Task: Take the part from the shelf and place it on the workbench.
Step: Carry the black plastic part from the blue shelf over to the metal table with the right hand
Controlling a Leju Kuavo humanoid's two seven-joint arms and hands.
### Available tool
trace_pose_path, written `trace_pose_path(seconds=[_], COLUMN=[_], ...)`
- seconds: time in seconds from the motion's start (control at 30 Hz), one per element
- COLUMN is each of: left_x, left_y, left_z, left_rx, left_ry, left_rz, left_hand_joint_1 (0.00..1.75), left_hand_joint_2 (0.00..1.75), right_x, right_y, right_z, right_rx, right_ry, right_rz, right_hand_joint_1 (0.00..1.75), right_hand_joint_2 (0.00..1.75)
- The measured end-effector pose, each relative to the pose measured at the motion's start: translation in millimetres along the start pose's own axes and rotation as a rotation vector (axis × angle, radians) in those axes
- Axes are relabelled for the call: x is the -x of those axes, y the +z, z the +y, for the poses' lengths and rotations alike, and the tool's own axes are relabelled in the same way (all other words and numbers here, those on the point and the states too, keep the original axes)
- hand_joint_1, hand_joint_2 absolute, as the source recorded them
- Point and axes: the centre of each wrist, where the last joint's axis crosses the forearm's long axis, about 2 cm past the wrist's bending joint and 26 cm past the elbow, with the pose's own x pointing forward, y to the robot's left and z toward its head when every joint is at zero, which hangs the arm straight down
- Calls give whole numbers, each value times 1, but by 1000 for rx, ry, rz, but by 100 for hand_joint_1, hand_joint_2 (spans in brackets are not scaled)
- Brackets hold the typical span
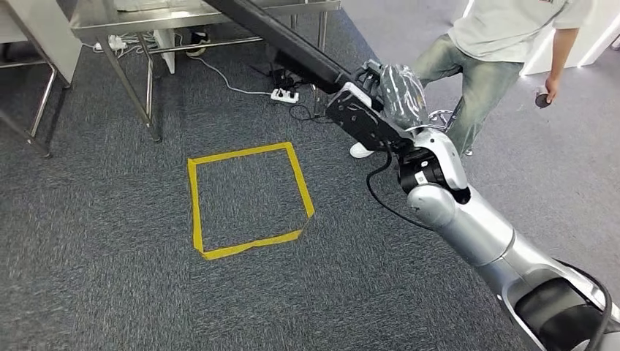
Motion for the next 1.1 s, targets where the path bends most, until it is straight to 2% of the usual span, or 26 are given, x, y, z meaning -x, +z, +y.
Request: trace_pose_path(seconds=[0.47, 0.67, 1.1], left_x=[-2, -2, -3], left_y=[-2, -2, -4], left_z=[5, 5, 9], left_rx=[-9, 28, 59], left_ry=[5, 35, 56], left_rz=[1, 0, -4], left_hand_joint_1=[0, 0, 0], left_hand_joint_2=[175, 175, 175], right_x=[12, 16, 18], right_y=[12, 18, 20], right_z=[-5, -4, -8], right_rx=[11, 56, 86], right_ry=[-144, -180, -146], right_rz=[18, 61, 87], right_hand_joint_1=[175, 175, 175], right_hand_joint_2=[175, 175, 175])
